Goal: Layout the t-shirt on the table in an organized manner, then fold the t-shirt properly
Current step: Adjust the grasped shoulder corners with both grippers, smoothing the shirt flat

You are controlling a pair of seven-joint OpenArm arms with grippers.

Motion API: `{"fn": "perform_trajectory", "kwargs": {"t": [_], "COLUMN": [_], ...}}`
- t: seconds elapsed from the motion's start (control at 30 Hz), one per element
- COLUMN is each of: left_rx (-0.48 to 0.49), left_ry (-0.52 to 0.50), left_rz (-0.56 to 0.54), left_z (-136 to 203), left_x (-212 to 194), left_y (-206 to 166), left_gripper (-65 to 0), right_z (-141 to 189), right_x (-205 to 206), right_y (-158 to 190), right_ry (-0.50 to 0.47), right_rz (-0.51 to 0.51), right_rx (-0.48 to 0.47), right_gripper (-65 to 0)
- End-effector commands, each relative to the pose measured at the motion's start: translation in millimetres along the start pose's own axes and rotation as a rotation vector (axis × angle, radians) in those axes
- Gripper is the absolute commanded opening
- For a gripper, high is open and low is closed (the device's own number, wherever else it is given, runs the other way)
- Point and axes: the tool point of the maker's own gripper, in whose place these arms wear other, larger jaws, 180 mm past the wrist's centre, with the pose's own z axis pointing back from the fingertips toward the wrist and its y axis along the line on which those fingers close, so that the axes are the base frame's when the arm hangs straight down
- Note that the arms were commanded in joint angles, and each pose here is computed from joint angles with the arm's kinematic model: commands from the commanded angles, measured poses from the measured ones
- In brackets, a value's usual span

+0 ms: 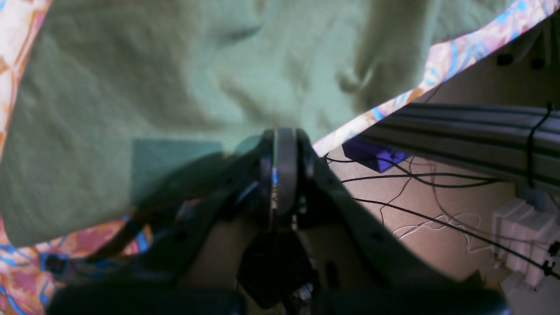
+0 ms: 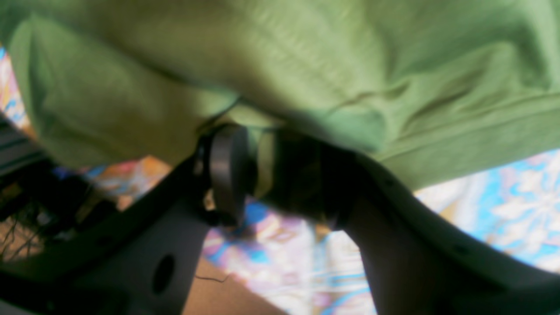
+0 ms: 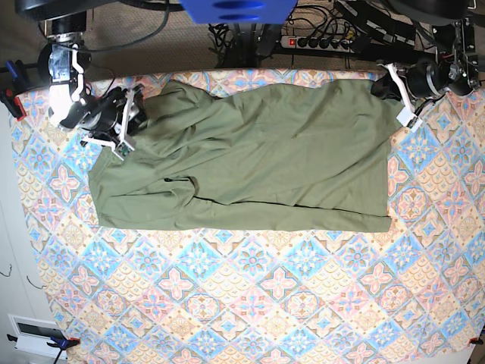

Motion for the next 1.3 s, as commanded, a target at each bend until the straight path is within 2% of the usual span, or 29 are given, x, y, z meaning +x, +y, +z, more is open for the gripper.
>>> {"fn": "perform_trajectory", "kwargs": {"t": [0.0, 0.17, 0.2, 0.3, 0.33, 0.43, 0.53, 0.67, 0.77, 0.93, 1.0, 1.07, 1.2, 1.27], "left_rx": [0.003, 0.003, 0.003, 0.004, 0.004, 0.01, 0.009, 0.025, 0.029, 0.03, 0.031, 0.031, 0.031, 0.032], "left_ry": [-0.023, -0.023, -0.023, -0.026, -0.032, -0.086, -0.123, -0.194, -0.211, -0.215, -0.216, -0.216, -0.207, -0.206], "left_rz": [-0.021, -0.021, -0.021, -0.022, -0.022, -0.035, -0.029, -0.007, -0.012, -0.014, -0.014, -0.014, -0.009, -0.011], "left_z": [6, 6, 6, 6, 6, 7, 6, 7, 8, 8, 9, 9, 9, 9], "left_x": [9, 9, 9, 9, 11, 28, 37, 53, 60, 62, 62, 62, 58, 58], "left_y": [2, 2, 2, 2, 2, 5, 4, 7, 9, 9, 10, 10, 10, 10], "left_gripper": [-65.0, -65.0, -65.0, -65.0, -65.0, -65.0, -65.0, -65.0, -65.0, -65.0, -65.0, -65.0, -65.0, -65.0], "right_z": [4, -5, -6, -10, -10, 0, 30, 54, 70, 79, 81, 87, 80, 70], "right_x": [5, -5, -6, -8, -8, 6, 22, 24, 42, 44, 39, 44, 26, 14], "right_y": [-8, -3, -3, -4, -4, -10, -39, -69, -95, -125, -124, -120, -76, -53], "right_ry": [-0.021, 0.009, 0.004, -0.012, -0.015, -0.06, -0.131, -0.175, -0.236, -0.266, -0.228, -0.215, -0.15, -0.11], "right_rz": [0.002, -0.014, -0.021, -0.047, -0.047, -0.027, -0.036, -0.081, -0.101, -0.175, -0.173, -0.14, -0.052, -0.018], "right_rx": [-0.014, 0.015, 0.018, 0.027, 0.027, -0.004, -0.112, -0.209, -0.274, -0.321, -0.325, -0.34, -0.286, -0.233], "right_gripper": [-38.9, -40.9, -43.1, -57.7, -60.8, -59.3, -59.5, -59.5, -59.6, -59.6, -58.5, -53.3, -38.7, -35.5]}}
